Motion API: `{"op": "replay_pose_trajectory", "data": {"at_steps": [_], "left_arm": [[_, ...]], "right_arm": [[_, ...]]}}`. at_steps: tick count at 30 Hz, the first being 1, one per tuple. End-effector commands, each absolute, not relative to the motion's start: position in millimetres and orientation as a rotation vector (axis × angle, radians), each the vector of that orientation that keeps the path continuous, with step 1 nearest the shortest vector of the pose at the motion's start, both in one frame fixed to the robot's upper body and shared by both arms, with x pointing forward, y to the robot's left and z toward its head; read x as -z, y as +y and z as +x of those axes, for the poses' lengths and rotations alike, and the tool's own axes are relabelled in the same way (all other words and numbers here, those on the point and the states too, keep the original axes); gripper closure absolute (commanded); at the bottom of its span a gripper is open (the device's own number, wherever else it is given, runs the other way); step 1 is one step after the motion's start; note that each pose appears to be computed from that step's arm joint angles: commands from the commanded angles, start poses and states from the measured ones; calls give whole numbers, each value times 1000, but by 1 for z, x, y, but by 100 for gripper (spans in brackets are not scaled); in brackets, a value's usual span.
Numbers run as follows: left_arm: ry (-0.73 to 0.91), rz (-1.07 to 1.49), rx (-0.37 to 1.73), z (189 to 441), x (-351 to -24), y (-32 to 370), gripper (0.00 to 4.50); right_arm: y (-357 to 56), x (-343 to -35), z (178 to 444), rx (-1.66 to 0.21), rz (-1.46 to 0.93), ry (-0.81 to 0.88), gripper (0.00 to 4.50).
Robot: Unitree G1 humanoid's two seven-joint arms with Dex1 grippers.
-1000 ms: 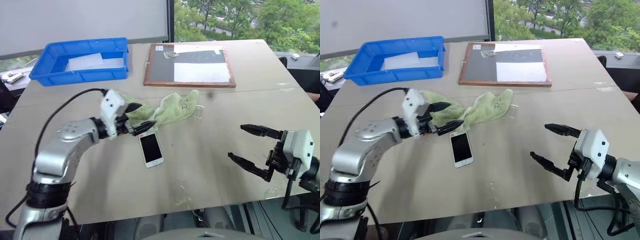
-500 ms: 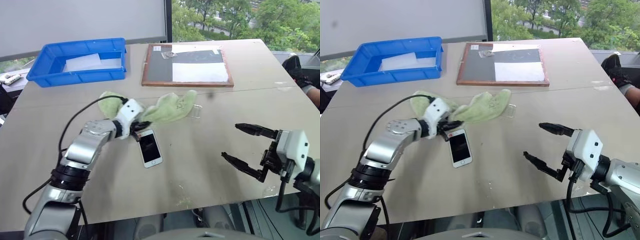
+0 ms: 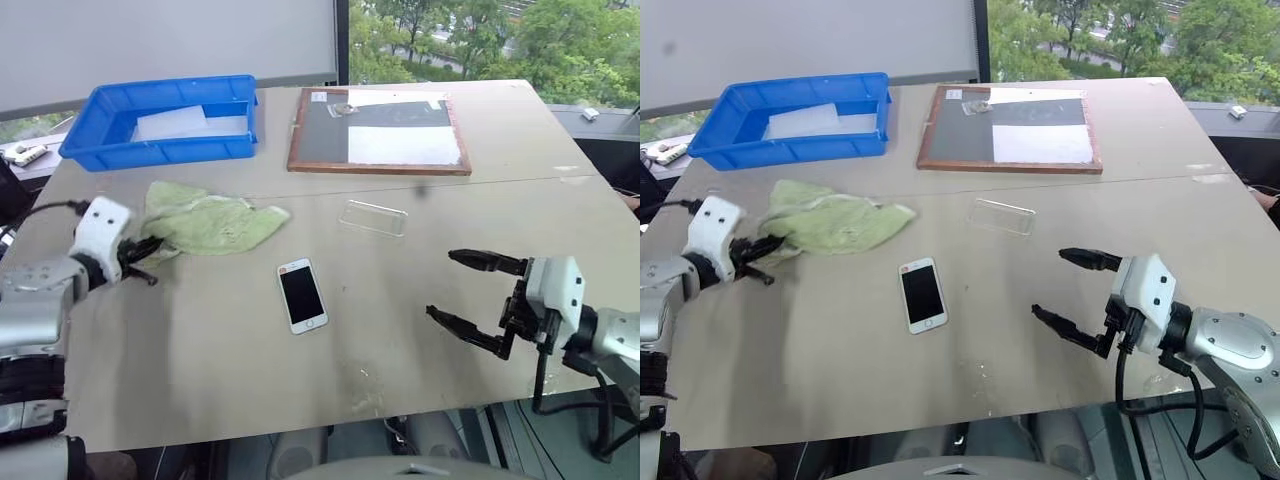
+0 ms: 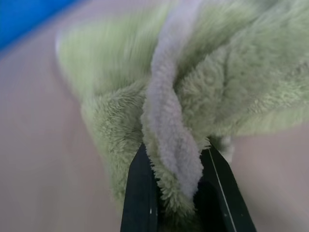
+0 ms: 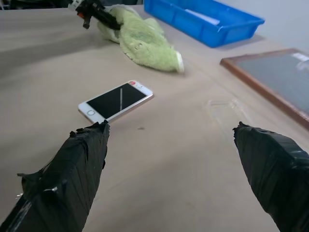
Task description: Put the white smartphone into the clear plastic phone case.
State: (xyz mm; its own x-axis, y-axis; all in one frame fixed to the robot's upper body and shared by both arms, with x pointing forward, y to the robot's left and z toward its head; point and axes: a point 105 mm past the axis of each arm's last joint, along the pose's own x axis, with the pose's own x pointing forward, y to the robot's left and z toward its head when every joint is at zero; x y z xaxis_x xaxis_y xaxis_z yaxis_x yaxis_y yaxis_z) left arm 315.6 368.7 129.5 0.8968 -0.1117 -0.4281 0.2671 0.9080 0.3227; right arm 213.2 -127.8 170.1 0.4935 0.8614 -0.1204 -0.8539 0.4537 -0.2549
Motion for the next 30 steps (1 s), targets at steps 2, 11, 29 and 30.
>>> {"op": "replay_pose_trajectory", "data": {"at_steps": [2,11,29,30], "left_arm": [[256,244,388,308,-171,344,302],[333,120,874,274,-181,267,2],[243,365,1100,348,-169,141,2],[246,374,1108,351,-167,138,2]], "right_arm": [[-123,-173,213,-1056,-286,-20,0],[-112,-166,219,-1021,-308,18,0],[-63,-129,263,-1041,-217,176,0],[-58,-126,264,-1055,-217,181,0]]}}
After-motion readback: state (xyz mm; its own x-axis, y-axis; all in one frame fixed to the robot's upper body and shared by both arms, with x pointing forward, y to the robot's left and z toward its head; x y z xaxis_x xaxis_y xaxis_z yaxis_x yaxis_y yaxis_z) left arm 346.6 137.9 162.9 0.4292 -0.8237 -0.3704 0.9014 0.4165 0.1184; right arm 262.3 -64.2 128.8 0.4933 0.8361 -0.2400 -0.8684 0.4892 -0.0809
